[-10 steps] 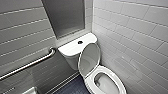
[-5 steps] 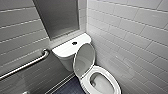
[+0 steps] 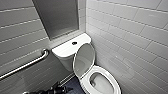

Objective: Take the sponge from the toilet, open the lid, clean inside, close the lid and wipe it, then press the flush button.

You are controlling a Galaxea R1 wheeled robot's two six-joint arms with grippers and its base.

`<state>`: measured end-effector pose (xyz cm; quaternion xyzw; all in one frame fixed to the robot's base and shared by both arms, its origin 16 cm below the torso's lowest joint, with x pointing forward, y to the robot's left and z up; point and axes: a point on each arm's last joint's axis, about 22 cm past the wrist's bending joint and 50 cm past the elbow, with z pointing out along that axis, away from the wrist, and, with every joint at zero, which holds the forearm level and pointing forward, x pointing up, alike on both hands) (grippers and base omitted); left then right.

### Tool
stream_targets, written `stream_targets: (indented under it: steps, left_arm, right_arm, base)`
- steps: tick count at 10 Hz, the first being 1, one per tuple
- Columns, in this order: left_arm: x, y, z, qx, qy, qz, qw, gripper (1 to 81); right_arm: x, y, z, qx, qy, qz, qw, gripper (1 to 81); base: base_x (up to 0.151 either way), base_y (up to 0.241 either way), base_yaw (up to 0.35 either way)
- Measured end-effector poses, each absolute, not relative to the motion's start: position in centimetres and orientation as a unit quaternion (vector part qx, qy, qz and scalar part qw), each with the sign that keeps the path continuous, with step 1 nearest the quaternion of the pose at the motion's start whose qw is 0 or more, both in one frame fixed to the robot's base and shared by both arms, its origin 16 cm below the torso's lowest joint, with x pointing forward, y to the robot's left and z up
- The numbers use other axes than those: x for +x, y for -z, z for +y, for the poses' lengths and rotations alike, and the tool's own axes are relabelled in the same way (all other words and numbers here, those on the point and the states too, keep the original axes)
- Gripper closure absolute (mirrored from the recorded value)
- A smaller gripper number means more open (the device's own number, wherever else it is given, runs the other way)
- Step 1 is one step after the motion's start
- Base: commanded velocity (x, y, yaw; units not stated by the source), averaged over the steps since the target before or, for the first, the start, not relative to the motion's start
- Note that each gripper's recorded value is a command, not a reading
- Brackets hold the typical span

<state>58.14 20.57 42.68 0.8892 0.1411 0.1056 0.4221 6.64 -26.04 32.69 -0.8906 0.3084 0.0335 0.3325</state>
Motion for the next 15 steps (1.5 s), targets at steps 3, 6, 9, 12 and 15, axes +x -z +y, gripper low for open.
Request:
stream_targets:
  steps: [3,6,9,12,15]
  left_arm:
    - [61.1,-42.6,24.6,0.878,-0.103,0.233,0.404,1.0]
    - [67.0,-44.7,27.3,0.862,-0.147,0.27,0.402,1.0]
    - [70.7,-45.9,27.4,0.855,-0.168,0.277,0.405,1.0]
    - [74.4,-47.1,26.1,0.851,-0.182,0.272,0.41,1.0]
    - [74.3,-46.2,20.6,0.852,-0.15,0.26,0.429,1.0]
  right_arm:
    - [6.7,-32.7,-25.9,-0.89,-0.031,0.31,0.334,81.1]
    - [7.0,-32.7,-25.0,-0.885,-0.025,0.314,0.341,81.1]
    - [6.8,-32.5,-25.6,-0.886,-0.013,0.317,0.338,81.1]
    - [7.3,-32.4,-24.6,-0.879,0.007,0.326,0.347,81.1]
    - [6.2,-31.3,-24.4,-0.888,0.002,0.311,0.339,81.1]
  base:
    - [0.0,0.0,0.0]
    - [0.0,0.0,0.0]
    - [0.0,0.0,0.0]
    - [0.0,0.0,0.0]
    - [0.0,0.0,0.0]
